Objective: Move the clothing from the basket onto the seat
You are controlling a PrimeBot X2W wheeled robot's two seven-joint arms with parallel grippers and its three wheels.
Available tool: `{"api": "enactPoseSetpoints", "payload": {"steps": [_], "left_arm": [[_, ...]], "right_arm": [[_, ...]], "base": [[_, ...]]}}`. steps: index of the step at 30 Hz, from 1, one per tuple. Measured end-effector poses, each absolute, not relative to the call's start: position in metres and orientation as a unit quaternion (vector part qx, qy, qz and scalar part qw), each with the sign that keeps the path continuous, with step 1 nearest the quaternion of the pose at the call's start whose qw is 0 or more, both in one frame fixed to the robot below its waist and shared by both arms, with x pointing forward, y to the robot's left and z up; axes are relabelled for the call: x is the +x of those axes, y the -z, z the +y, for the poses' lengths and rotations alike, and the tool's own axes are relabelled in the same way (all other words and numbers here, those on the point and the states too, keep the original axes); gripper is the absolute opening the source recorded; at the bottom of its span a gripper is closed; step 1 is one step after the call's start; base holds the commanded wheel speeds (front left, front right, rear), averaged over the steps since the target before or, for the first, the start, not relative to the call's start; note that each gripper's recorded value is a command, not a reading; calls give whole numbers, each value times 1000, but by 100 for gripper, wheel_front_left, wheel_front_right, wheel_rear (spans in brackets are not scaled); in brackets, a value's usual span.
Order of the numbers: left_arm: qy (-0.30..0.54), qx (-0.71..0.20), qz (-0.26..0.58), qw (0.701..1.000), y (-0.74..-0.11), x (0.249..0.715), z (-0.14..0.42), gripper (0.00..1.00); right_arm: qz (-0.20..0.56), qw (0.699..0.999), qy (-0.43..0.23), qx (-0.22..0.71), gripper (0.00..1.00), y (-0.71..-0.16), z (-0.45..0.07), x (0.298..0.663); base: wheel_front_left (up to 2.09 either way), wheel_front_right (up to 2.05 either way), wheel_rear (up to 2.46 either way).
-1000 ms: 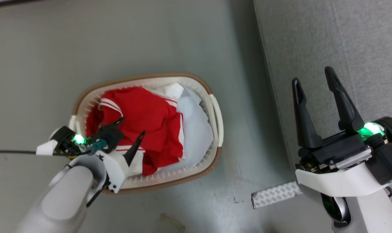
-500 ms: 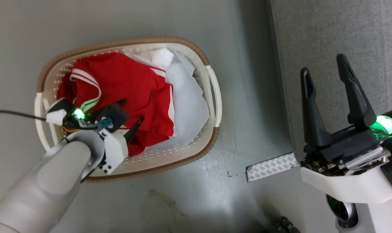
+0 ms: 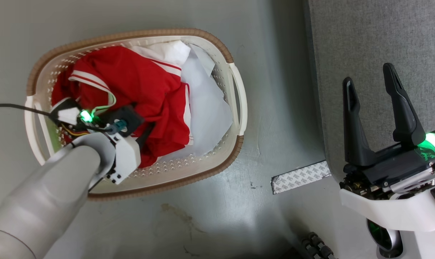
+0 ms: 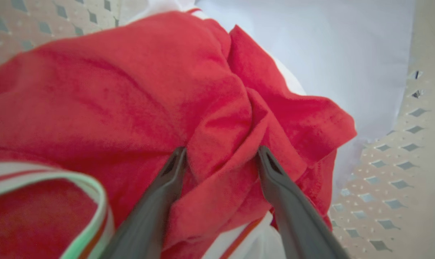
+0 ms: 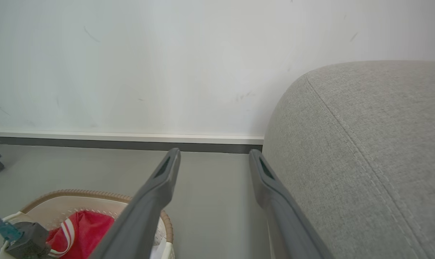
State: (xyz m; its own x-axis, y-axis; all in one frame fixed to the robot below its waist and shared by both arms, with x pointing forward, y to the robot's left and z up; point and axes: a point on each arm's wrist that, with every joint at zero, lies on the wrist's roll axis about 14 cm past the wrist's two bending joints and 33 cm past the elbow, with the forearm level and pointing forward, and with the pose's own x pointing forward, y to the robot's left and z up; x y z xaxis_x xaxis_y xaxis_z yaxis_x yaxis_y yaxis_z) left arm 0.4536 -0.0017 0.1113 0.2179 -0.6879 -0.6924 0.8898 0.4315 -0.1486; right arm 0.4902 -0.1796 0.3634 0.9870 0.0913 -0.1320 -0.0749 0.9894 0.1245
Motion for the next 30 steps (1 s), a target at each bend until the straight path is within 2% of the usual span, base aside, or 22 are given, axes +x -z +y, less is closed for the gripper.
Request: {"api": "enactPoseSetpoints", "payload": {"steps": [1, 2, 5, 9, 16, 21, 30], "left_arm": [[518, 143, 357, 764, -110, 451, -3, 38], [523, 145, 358, 760, -110, 448, -4, 0], [537, 148, 357, 750, -110, 439, -7, 0], [536, 134, 343, 760, -119, 447, -12, 0], [493, 85, 309, 809, -167, 475, -16, 0], [452, 40, 254, 854, -231, 491, -20, 0], [373, 0, 171, 912, -340, 480, 10, 0]], "right_arm": [[69, 995, -41, 59, 100, -363, -180, 490], [69, 995, -40, 59, 100, -364, -181, 490], [67, 995, -38, 58, 100, -365, -182, 490], [64, 996, -34, 56, 100, -370, -185, 489], [55, 996, -23, 60, 100, -388, -191, 480], [49, 997, -12, 62, 100, -405, -195, 467], [32, 997, -18, 75, 100, -439, -186, 435]], "base": [[0, 0, 0], [0, 0, 0], [0, 0, 0], [0, 0, 0], [0, 0, 0], [0, 0, 0], [0, 0, 0]]}}
